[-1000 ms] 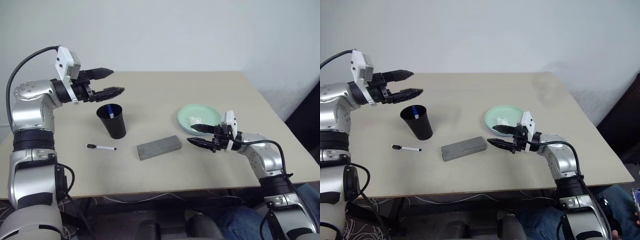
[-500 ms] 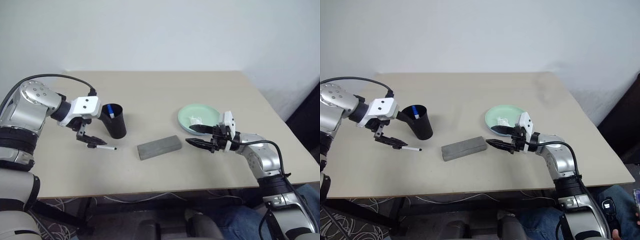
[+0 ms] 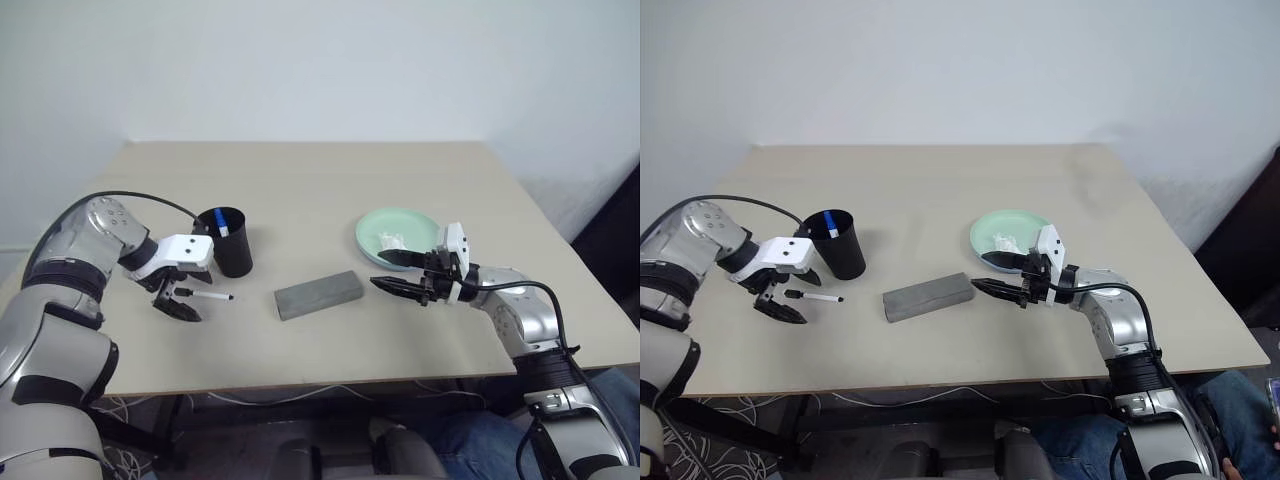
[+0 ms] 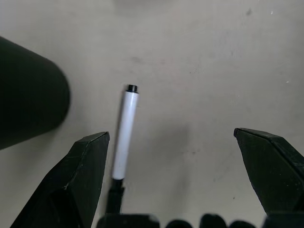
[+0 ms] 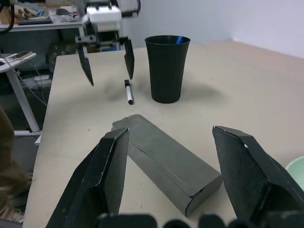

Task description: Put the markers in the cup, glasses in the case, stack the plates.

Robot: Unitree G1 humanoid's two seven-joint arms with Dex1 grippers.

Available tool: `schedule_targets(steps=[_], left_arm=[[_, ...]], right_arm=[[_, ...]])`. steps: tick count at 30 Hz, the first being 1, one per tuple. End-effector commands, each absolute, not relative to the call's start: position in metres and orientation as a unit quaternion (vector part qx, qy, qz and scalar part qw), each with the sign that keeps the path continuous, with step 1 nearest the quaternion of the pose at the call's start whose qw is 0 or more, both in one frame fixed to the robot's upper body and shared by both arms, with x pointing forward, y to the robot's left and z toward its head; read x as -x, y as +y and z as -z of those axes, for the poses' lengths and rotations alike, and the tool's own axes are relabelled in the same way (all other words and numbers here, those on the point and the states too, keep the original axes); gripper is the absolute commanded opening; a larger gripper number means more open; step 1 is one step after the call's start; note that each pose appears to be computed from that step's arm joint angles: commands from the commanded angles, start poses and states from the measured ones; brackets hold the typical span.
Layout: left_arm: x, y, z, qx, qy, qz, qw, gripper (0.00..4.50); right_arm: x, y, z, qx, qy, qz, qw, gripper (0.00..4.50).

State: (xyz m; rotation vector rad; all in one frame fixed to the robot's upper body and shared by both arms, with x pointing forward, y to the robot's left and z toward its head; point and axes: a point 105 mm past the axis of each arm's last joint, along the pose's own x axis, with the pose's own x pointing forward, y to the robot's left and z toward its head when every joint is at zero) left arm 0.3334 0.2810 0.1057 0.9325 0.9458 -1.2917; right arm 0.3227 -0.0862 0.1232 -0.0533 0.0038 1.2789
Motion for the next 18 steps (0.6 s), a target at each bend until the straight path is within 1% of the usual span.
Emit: schedule_targets(steps=[1, 7, 12, 18], left_arm=[[-0.344, 0.279, -0.119, -0.423, 0.39, 0.544, 0.611, 4.47], [-0.349, 0.277, -0.108, -0.432, 0.404, 0.529, 0.609, 4.47], [-0.345, 0.281, -0.101, -0.433, 0.436, 0.529, 0.586, 4.47], [-0.341, 0.287, -0.091, -0.434, 0.456, 0.522, 0.575, 4.47]], right_arm=[[-0.327, -0.087, -0.141, 0.039, -0.027, -0.594, 0.803, 3.05], [-0.324, -0.088, -0.139, 0.039, -0.024, -0.592, 0.805, 3.05], [-0.322, -0.09, -0.138, 0.038, -0.022, -0.588, 0.808, 3.05], [-0.321, -0.092, -0.139, 0.037, -0.022, -0.585, 0.81, 3.05]])
